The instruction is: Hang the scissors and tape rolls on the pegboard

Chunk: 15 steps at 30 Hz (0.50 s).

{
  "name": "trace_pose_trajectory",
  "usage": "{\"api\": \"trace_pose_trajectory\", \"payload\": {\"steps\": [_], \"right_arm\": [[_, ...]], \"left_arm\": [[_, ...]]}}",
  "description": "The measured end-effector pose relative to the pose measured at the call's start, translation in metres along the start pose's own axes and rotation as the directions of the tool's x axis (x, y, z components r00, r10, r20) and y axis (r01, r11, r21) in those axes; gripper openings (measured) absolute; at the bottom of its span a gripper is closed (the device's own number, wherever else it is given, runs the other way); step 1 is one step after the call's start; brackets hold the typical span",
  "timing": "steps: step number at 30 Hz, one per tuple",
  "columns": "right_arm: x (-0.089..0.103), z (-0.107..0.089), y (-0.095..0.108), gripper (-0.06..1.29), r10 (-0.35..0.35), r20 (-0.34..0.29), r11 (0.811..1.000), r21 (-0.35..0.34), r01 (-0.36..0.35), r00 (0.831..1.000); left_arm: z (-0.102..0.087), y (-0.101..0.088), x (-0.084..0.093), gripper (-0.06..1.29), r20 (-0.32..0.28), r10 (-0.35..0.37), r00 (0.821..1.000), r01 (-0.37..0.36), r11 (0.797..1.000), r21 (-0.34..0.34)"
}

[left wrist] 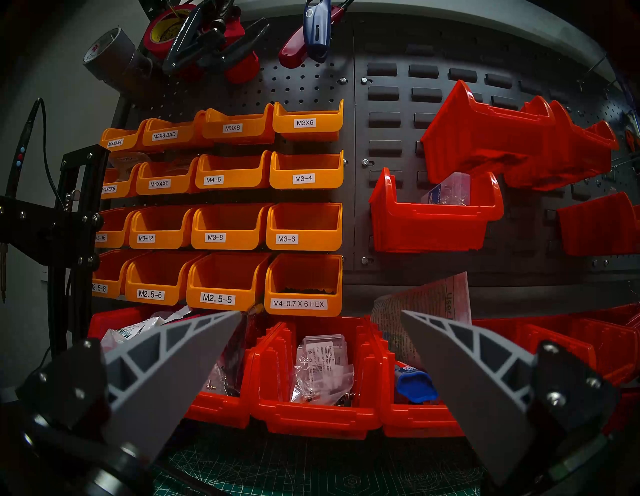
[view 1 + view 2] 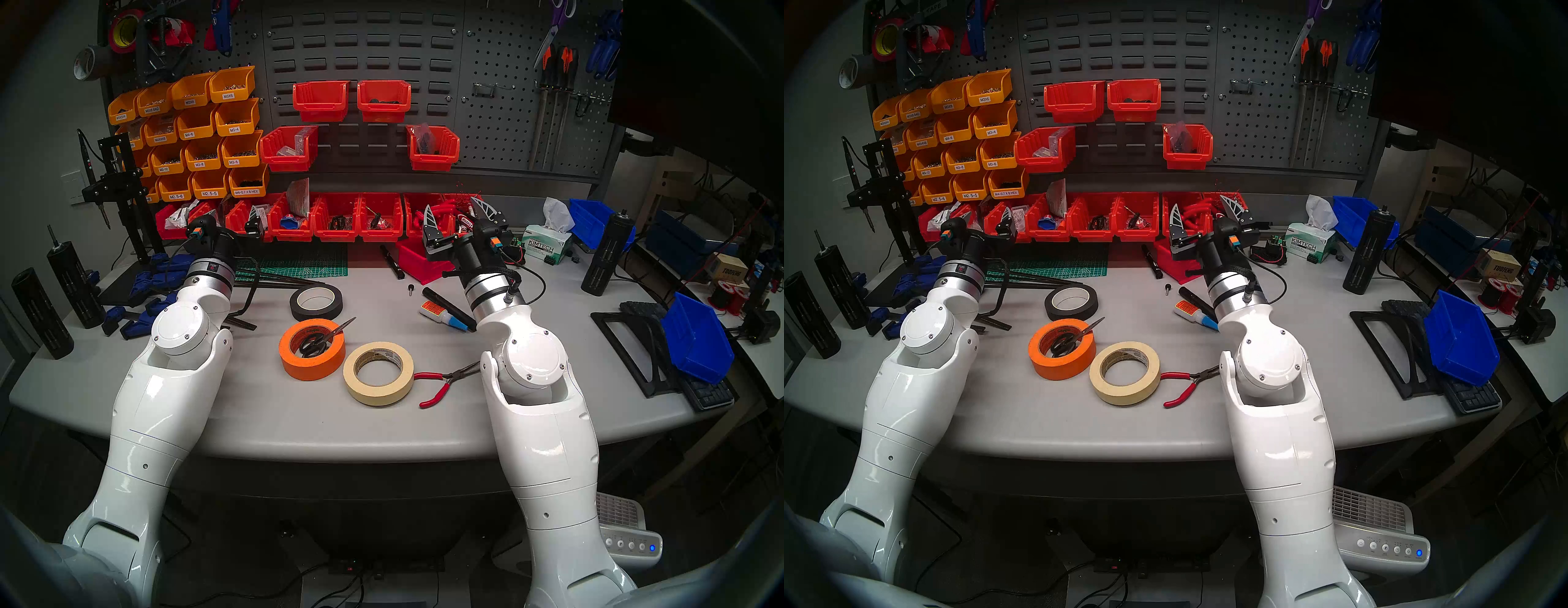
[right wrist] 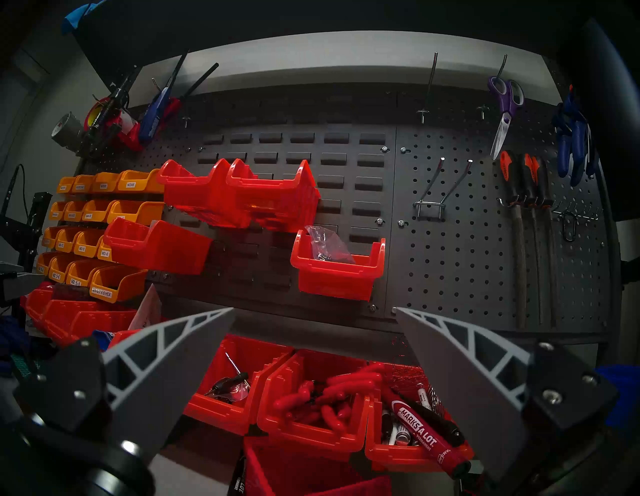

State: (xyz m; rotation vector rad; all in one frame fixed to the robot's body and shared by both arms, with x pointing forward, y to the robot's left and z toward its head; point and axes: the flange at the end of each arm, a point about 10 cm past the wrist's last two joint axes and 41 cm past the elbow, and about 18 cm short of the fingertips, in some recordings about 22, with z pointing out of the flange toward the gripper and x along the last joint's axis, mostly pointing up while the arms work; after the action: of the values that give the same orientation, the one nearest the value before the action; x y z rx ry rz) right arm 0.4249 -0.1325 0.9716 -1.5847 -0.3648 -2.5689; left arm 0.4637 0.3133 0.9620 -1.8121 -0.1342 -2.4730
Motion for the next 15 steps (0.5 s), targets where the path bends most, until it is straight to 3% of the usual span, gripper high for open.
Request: {"api": "trace_pose_trajectory", "payload": {"steps": [15], "right_arm": [[-0.0005,-0.0006,-0.0009,1.22,0.023,0.003,1.000,-0.002,-0.023,1.000]], "left_arm": [[-0.0003,0.0000,-0.0007,1.26,0.002,0.000,1.000,0.000,1.000,0.000]]}}
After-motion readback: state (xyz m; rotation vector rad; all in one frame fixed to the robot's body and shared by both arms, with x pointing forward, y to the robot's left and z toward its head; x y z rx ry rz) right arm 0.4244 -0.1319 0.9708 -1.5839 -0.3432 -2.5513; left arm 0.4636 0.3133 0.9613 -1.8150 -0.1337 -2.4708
